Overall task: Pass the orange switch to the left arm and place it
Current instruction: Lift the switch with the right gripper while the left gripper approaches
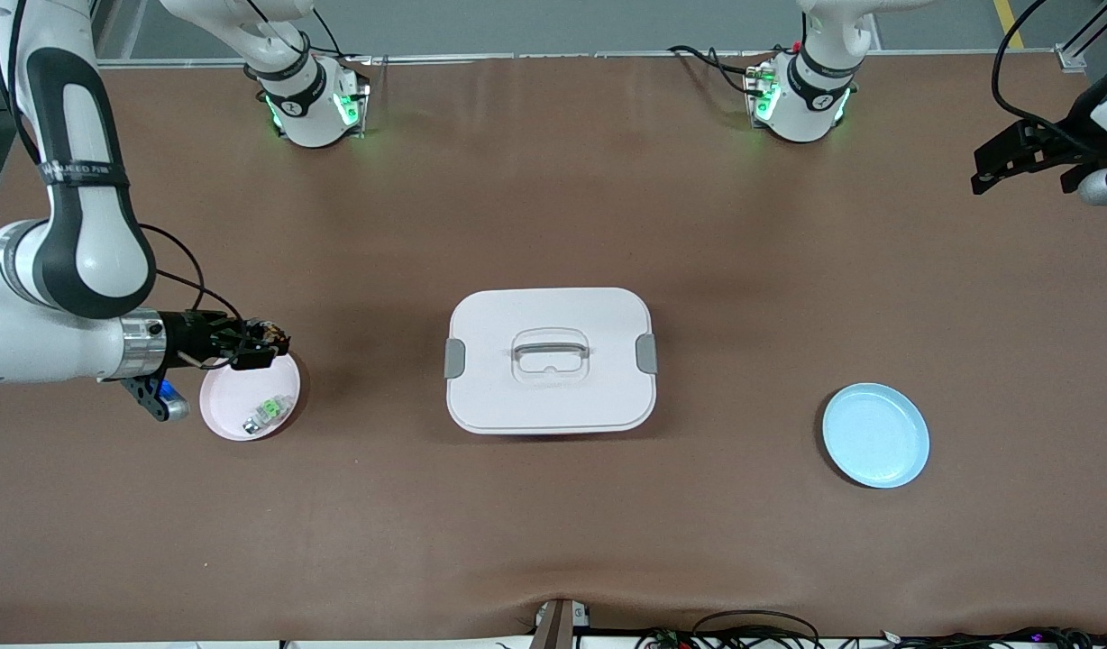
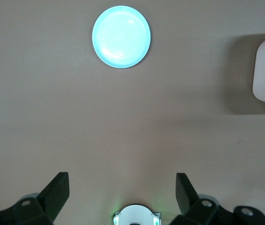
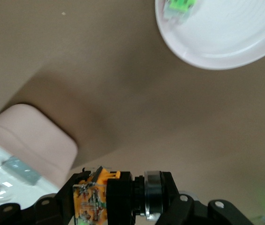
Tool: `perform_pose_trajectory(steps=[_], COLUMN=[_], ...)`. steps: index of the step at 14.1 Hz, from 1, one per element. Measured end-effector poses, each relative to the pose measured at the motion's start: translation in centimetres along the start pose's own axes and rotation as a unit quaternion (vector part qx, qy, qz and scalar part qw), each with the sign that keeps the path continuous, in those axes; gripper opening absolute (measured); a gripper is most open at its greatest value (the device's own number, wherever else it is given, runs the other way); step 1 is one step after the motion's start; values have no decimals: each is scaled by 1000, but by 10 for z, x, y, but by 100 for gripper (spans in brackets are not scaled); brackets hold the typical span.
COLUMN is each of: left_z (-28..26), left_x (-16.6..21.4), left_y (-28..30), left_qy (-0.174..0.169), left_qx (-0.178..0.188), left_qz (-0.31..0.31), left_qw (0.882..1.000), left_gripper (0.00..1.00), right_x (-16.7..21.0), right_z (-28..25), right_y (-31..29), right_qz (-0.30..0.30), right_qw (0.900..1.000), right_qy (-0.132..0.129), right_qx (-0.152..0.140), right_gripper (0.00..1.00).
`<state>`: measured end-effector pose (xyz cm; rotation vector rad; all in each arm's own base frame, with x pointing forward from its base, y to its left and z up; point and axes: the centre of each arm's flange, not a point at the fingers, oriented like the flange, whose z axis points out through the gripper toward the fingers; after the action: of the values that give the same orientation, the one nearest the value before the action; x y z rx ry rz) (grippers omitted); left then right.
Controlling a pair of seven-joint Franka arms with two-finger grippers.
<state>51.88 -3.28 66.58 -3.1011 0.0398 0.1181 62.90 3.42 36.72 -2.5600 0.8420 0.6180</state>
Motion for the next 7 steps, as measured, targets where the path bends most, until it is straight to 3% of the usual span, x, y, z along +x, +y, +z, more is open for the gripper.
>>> perform_pose_trajectory(steps=[7], left_z=[-10], left_x=[-5], left_y=[66], left_qy=[14], left_qx=[-51], left_qz=[60], left_qw=[997], left_gripper=[100], right_x=[-102], right_z=[-4], right_y=[-132], right_qz=[133], right_qw=[990], right_qy=[-4], right_qx=[40], right_gripper=[73])
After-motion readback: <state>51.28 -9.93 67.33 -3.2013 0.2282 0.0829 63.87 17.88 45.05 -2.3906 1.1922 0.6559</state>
